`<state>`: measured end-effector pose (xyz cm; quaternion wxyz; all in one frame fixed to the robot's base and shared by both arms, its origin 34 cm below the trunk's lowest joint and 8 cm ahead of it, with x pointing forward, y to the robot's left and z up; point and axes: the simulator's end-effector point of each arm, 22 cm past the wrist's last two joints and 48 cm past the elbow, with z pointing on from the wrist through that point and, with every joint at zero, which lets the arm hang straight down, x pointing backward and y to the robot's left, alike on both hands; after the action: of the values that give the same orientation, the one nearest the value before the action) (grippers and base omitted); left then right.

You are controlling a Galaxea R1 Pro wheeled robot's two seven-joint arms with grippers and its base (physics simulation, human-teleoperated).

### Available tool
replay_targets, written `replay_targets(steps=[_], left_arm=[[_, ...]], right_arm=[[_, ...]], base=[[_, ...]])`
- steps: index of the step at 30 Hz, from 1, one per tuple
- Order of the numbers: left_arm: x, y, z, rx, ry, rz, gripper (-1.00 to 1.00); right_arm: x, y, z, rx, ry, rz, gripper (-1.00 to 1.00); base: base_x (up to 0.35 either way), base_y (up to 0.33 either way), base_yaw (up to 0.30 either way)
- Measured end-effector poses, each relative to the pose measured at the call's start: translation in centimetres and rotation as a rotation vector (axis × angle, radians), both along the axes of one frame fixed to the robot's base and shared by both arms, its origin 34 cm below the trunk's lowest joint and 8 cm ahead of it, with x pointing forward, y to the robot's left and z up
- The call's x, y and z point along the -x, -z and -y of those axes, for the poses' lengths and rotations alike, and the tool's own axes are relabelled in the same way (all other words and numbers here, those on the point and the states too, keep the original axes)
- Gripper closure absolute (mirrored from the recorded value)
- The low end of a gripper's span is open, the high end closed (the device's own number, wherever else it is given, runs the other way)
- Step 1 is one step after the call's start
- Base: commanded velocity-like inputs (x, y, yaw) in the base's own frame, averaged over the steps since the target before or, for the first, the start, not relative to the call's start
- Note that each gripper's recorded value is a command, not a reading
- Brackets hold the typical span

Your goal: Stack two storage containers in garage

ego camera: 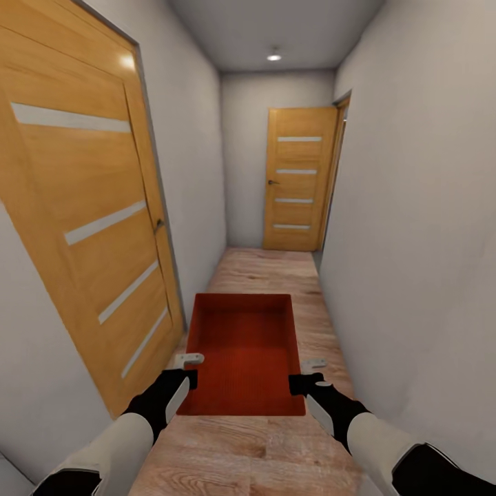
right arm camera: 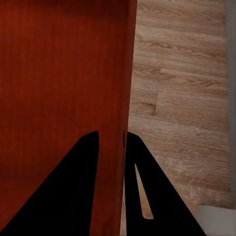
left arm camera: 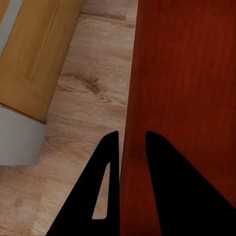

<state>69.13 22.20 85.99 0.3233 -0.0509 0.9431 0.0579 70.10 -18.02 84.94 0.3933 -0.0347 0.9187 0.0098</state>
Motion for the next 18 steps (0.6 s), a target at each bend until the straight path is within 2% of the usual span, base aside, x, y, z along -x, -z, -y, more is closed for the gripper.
replay_targets(steps=[18], left_arm=[[-0.09, -0.11, 0.03, 0.0, 0.0, 0.003, 1.0]], right_arm=[[-0.09, -0.1, 0.03, 0.0, 0.0, 0.003, 1.0]], base=[[0.322, 0.0, 0.0]])
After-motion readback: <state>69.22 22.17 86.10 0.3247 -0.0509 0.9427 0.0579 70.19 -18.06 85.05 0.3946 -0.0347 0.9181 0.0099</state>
